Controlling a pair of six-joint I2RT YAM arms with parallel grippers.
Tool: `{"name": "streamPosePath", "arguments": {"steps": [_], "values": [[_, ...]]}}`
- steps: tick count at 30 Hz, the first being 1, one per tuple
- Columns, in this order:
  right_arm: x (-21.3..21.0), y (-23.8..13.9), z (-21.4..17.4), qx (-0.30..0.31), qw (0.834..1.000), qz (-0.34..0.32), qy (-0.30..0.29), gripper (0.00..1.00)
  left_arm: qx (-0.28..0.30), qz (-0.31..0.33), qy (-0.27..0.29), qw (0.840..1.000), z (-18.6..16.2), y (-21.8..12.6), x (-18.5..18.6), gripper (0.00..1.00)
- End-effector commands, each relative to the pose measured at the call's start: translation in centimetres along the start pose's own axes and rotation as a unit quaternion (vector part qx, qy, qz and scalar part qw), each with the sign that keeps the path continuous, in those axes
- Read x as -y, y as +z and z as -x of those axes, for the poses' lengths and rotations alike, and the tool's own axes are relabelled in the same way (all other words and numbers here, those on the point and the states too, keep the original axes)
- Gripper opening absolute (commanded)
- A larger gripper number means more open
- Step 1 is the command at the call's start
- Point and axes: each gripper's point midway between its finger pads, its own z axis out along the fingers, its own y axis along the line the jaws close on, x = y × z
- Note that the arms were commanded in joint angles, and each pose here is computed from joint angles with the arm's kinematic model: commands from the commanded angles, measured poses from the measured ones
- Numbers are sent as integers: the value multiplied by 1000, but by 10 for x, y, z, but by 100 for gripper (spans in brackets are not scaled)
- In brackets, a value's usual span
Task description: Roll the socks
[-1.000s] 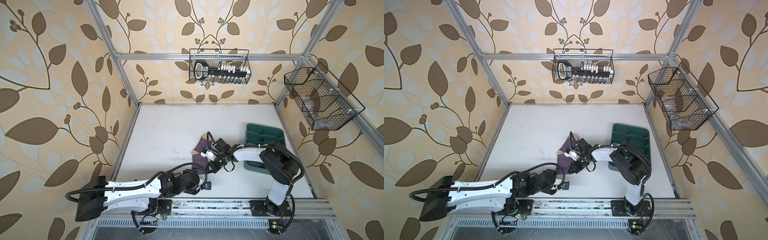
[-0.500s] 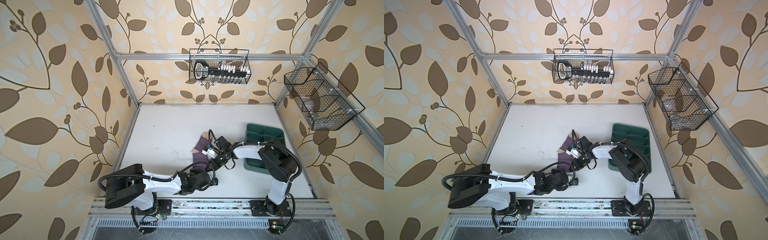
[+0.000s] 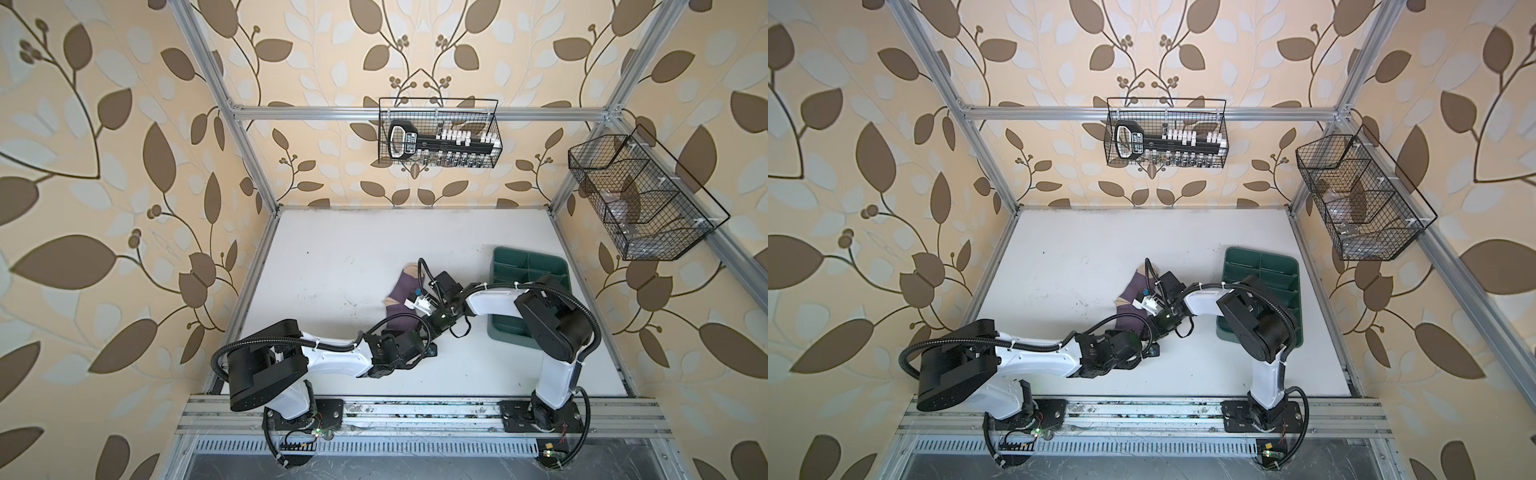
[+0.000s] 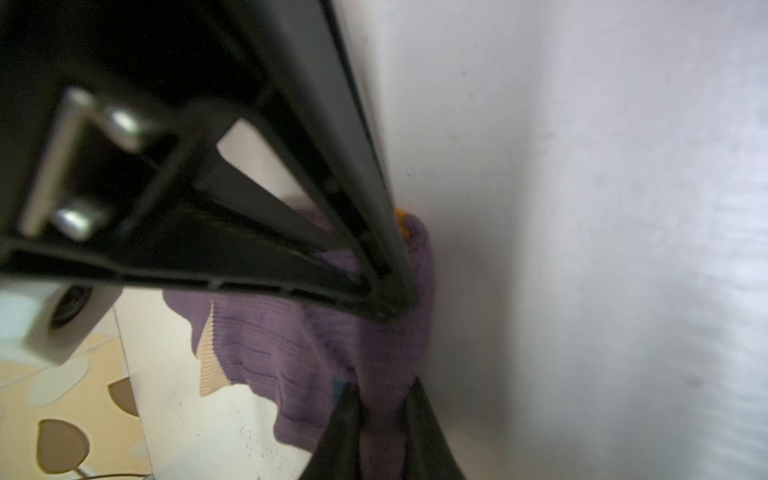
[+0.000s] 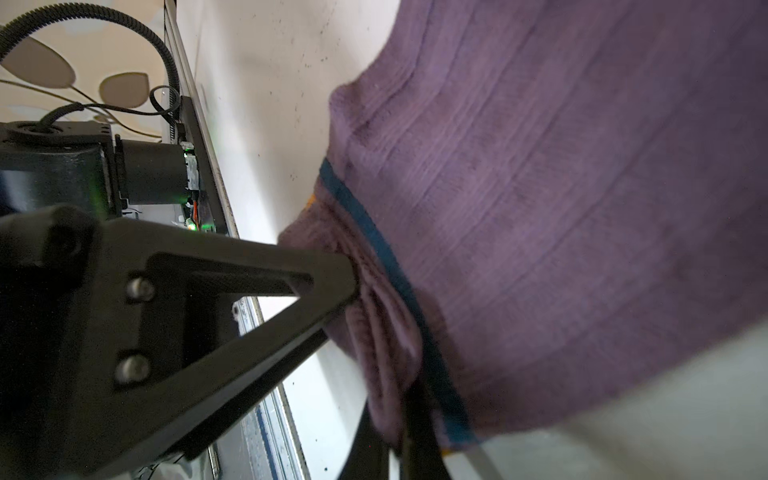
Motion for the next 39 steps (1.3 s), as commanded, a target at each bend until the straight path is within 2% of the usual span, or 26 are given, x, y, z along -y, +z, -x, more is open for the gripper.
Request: {"name": "streamPosePath", "arguments": {"steps": [1, 2, 8, 10, 13, 16, 18, 21, 24, 27, 29, 32, 33, 35, 37, 39], "values": [[9, -6, -12, -18, 999, -31, 12, 0, -53, -71, -8, 996, -26, 4, 23, 5], [8, -10, -9, -10, 999, -35, 9, 5, -55, -84, -12, 995, -25, 3, 25, 0], [-5, -58, 22, 99, 991, -87, -37, 24, -41, -209, -100, 972, -15, -14, 27, 0], [-10, -82, 31, 143, 983, -107, -46, 30, -34, -231, -118, 965, -16, -17, 26, 0], [-16, -126, 39, 214, 961, -163, -63, 34, -24, -258, -150, 954, -14, -19, 21, 0], [-26, -175, 37, 299, 922, -229, -89, 36, -16, -307, -188, 933, -9, -20, 19, 0], [-37, -199, 27, 352, 891, -258, -124, 36, -24, -316, -199, 927, -9, -16, 15, 0], [-70, -211, -3, 398, 836, -281, -252, 37, -34, -338, -214, 916, -8, -13, 10, 0], [-105, -190, -41, 370, 781, -273, -422, 38, -35, -369, -234, 899, -2, -14, 8, 0], [-112, -155, -74, 290, 732, -282, -548, 45, -42, -397, -248, 883, -1, -13, 8, 0], [-101, -140, -77, 232, 709, -326, -581, 47, -45, -413, -254, 873, 0, -13, 8, 0], [-84, -123, -61, 161, 661, -410, -608, 51, -45, -437, -263, 859, 4, -14, 7, 0], [-84, -117, -52, 154, 643, -430, -614, 51, -46, -441, -265, 856, 5, -13, 6, 0], [-84, -99, -37, 152, 619, -442, -631, 51, -48, -449, -268, 851, 6, -12, 5, 0], [-88, -84, -22, 172, 602, -440, -644, 52, -51, -452, -271, 848, 6, -10, 5, 0], [-83, -68, -7, 172, 599, -439, -648, 52, -54, -453, -273, 847, 6, -8, 5, 0]]}}
